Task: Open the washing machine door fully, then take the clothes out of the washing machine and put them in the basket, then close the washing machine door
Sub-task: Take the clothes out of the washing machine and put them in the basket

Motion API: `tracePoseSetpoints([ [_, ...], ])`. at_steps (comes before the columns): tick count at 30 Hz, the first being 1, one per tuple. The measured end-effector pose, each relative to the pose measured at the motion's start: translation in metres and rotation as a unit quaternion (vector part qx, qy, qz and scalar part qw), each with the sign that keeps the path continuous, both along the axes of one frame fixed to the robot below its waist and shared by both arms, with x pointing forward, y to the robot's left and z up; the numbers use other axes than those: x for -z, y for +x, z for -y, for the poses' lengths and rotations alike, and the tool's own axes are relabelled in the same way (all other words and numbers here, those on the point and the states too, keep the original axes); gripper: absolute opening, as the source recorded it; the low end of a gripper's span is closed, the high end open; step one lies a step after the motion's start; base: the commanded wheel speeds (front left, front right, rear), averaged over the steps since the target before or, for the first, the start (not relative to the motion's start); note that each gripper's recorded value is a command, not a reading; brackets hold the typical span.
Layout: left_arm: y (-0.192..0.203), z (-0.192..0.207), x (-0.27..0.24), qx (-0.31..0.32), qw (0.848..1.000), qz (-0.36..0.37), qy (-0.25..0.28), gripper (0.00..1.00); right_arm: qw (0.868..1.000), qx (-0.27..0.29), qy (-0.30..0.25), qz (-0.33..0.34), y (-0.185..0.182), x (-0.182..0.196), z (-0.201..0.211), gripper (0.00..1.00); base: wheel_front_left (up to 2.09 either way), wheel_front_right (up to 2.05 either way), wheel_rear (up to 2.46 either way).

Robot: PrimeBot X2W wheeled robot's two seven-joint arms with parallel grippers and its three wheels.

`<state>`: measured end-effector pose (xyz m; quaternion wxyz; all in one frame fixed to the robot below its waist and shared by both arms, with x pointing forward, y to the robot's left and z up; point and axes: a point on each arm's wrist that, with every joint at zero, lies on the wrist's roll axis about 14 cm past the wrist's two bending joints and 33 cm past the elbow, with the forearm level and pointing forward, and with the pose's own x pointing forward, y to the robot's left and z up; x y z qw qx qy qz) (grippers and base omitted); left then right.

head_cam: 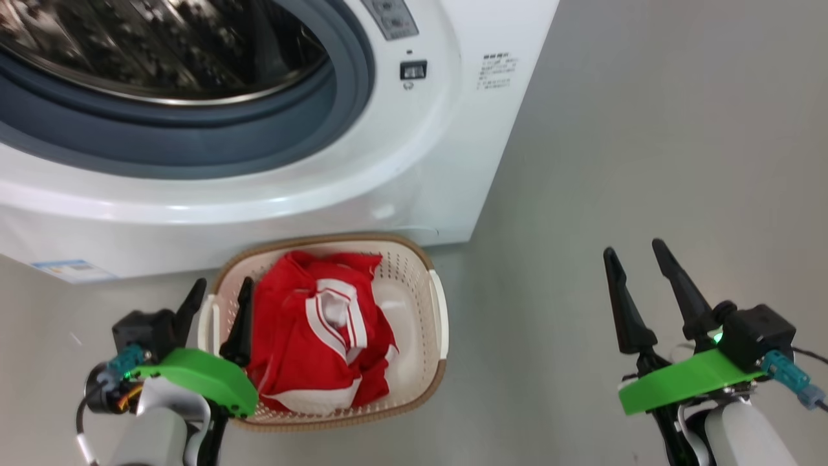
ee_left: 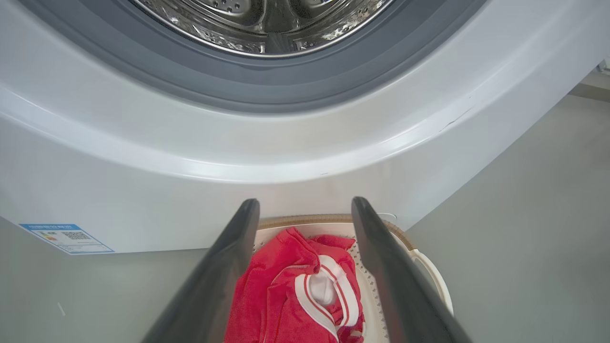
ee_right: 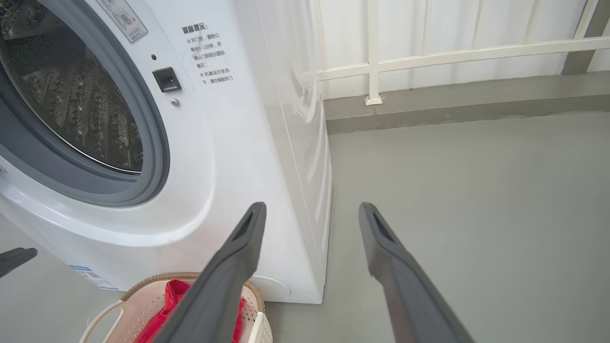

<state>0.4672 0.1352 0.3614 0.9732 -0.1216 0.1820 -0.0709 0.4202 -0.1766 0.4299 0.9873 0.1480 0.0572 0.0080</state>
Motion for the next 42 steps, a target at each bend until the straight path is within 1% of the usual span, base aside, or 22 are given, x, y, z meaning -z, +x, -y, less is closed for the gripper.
tracePoseSetpoints([
  [3, -0.004, -0.004, -0.016, -0.005, 1.000, 0.023, 0.004, 1.00, 1.000, -0.004, -0.008, 0.005, -0.006, -0.005, -0.001, 1.00, 0.00, 0.00, 0.00],
  [15, -0.030, -0.023, -0.071, -0.031, 0.994, 0.105, 0.017, 1.00, 1.000, -0.003, -0.010, 0.027, -0.029, -0.026, 0.000, 1.00, 0.00, 0.00, 0.00],
  [23, -0.051, -0.032, -0.099, -0.038, 0.988, 0.147, 0.033, 1.00, 1.000, 0.003, -0.010, 0.027, -0.051, -0.028, 0.005, 1.00, 0.00, 0.00, 0.00],
  [35, -0.082, -0.052, -0.109, -0.064, 0.983, 0.164, 0.048, 1.00, 0.999, 0.019, -0.008, 0.030, -0.071, -0.032, 0.014, 1.00, 0.00, 0.00, 0.00],
  [42, -0.090, -0.059, -0.107, -0.078, 0.983, 0.160, 0.049, 1.00, 0.999, 0.027, -0.008, 0.022, -0.078, -0.027, 0.019, 1.00, 0.00, 0.00, 0.00],
])
